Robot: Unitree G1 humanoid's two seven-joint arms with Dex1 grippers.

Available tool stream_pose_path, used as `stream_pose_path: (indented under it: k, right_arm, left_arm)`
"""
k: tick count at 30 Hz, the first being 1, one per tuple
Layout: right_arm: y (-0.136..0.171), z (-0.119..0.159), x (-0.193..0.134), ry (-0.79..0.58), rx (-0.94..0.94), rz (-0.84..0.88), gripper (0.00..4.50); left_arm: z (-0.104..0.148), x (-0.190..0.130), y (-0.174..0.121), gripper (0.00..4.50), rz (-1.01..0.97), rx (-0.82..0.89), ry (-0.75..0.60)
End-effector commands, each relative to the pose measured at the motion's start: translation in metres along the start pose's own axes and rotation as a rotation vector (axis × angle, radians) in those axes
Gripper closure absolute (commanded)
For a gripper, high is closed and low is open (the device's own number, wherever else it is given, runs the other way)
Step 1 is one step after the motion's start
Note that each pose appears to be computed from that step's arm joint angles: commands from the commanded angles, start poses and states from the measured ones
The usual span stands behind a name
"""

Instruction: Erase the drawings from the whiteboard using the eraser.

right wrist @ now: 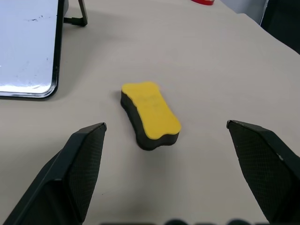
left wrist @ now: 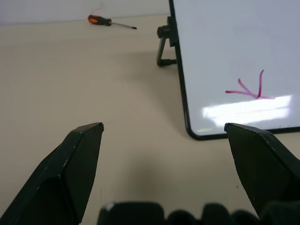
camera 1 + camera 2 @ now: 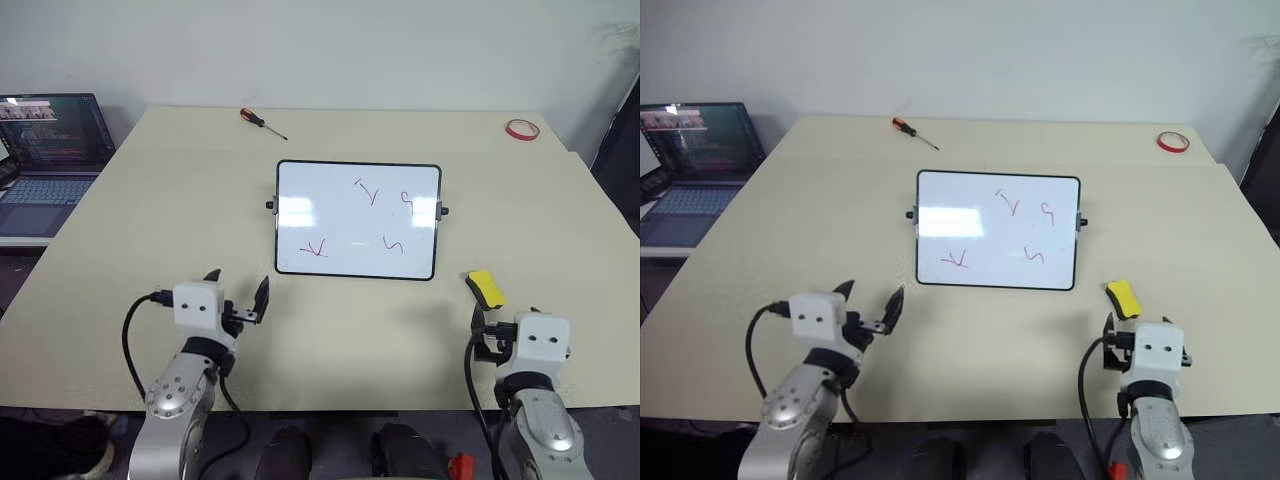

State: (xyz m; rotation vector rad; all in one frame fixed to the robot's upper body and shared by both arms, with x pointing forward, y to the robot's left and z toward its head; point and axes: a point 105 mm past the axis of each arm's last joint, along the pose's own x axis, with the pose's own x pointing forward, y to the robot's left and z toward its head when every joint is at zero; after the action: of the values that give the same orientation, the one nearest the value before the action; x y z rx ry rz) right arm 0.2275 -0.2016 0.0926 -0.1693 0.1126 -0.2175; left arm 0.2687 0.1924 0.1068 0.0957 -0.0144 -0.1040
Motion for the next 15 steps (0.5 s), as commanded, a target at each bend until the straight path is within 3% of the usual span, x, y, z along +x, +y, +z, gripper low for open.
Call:
stream_pose_path:
  k: [1,15]
  right_arm:
    - [-0.001,0.015,-0.001,-0.053,-0.009,0.007,0.02]
    - [-0.015,0.02,0.003,-0.061,-0.058,0.008,0.02]
  left_arm:
    - [0.021,-0.003,-0.001,0.0,-0.009,0.019,-0.079]
    - [0.015,-0.006,0.0,0.0,0.018,0.005,-0.072]
